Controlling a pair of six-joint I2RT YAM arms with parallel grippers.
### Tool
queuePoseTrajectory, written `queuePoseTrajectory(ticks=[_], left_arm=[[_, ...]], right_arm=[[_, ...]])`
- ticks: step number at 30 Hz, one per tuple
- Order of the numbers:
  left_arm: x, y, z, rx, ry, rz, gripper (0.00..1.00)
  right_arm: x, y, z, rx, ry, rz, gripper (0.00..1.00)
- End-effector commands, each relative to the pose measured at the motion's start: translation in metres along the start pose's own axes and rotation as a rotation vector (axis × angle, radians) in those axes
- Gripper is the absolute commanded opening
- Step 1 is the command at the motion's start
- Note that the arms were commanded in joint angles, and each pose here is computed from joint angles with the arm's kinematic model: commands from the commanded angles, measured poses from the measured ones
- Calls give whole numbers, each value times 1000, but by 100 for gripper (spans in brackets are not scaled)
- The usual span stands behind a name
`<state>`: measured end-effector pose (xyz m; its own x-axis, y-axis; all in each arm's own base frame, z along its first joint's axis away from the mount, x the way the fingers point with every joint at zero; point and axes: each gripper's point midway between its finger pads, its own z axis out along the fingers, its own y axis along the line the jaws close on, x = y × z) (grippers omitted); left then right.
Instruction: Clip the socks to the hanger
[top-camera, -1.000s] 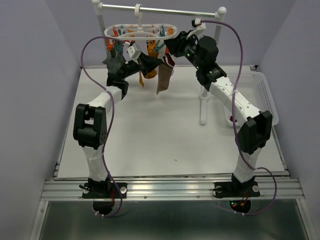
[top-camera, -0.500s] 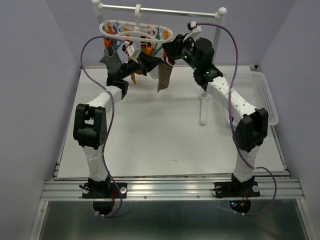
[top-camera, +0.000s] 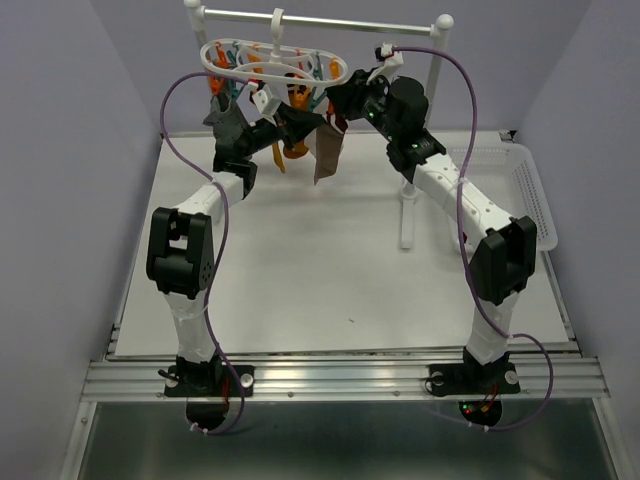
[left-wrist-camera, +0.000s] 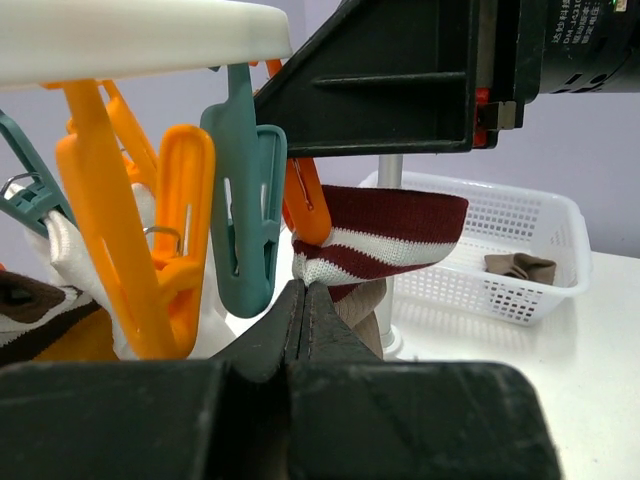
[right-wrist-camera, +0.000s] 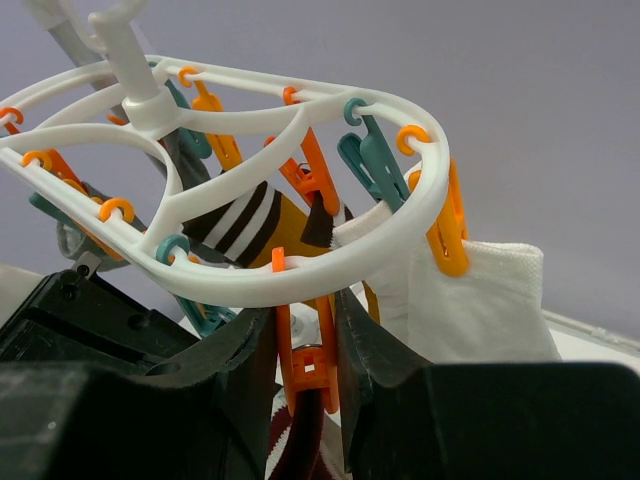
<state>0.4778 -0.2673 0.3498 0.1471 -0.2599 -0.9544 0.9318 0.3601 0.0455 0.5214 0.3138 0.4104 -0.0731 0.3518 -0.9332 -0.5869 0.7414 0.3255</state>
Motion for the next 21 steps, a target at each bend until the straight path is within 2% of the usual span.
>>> queuePoseTrajectory(ticks=[1,14,21], left_arm=[[-32,-6,4,7,-56,91,0],[-37,-2,7,-12,-90,81,0],[-31,-3,6,-18,-71,81,0]], right_arm=[[-51,9,-13,7,-113,-43,1],[-44,9,-9,-4,-108,-14,2],[-50,12,-9,-13,-128,6,2]])
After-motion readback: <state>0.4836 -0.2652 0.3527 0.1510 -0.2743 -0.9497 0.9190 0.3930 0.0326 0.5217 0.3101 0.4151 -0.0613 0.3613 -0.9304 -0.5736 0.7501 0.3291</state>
